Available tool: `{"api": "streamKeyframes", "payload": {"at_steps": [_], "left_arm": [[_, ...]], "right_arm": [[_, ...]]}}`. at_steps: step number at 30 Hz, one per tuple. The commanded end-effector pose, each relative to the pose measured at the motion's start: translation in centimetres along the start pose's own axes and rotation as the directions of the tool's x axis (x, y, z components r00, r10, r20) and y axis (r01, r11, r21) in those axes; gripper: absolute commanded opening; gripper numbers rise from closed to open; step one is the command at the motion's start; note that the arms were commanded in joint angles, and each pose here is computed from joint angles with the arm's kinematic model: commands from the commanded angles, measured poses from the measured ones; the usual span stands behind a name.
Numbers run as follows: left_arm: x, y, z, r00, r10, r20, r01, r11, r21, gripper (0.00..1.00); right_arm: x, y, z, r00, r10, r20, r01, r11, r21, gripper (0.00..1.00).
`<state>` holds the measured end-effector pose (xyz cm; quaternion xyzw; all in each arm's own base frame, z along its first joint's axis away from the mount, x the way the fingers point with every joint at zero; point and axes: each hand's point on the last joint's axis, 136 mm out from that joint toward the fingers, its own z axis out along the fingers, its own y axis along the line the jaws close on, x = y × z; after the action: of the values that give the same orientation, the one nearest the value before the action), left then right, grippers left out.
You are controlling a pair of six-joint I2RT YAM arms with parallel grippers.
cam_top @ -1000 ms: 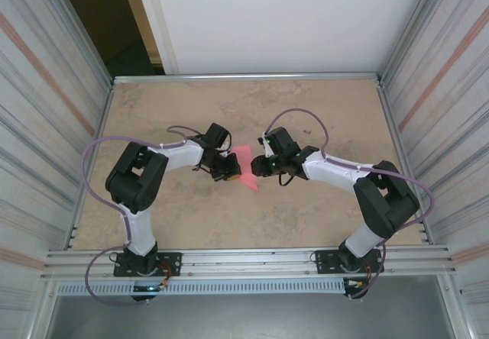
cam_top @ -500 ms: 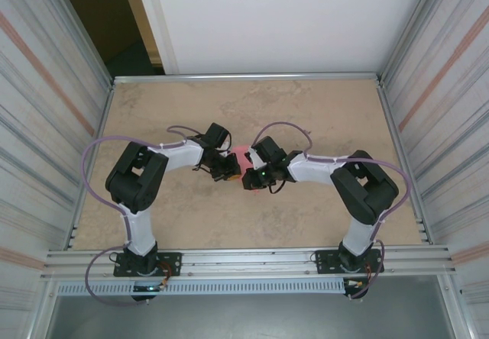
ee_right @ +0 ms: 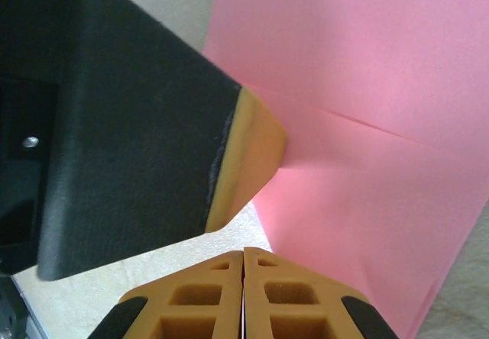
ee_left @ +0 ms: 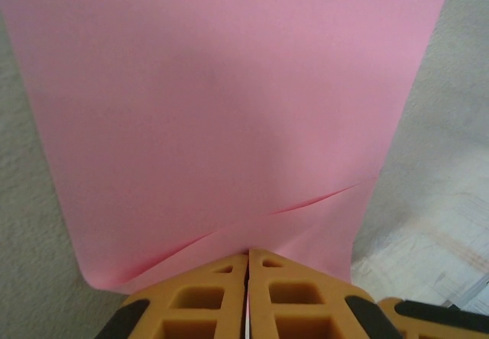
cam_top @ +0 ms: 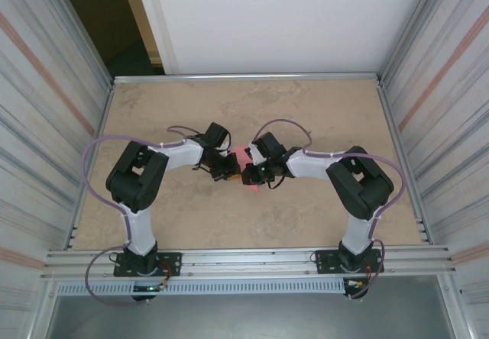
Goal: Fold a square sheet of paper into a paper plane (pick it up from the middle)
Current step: Third fold the triangle at the center of the table.
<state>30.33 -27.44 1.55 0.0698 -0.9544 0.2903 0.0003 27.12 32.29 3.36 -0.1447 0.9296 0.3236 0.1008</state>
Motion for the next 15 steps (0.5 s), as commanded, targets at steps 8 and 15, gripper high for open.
{"api": "streamKeyframes", "payload": {"at_steps": [8, 15], "left_arm": [[1.5, 5.2, 2.1, 0.997, -0.054, -0.057, 0.043, 0.984, -0.173, 0.08], [1.5, 5.3, 2.2, 0.997, -0.052, -0.058, 0.041, 0.983, -0.181, 0.08]], "right_arm": [[0.1, -0.9, 0.7, 0.999, 0.044, -0.026, -0.044, 0.999, -0.003, 0.09], [0.6, -1.6, 1.1, 0.998, 0.057, -0.039, -0.057, 0.998, 0.006, 0.09]]}}
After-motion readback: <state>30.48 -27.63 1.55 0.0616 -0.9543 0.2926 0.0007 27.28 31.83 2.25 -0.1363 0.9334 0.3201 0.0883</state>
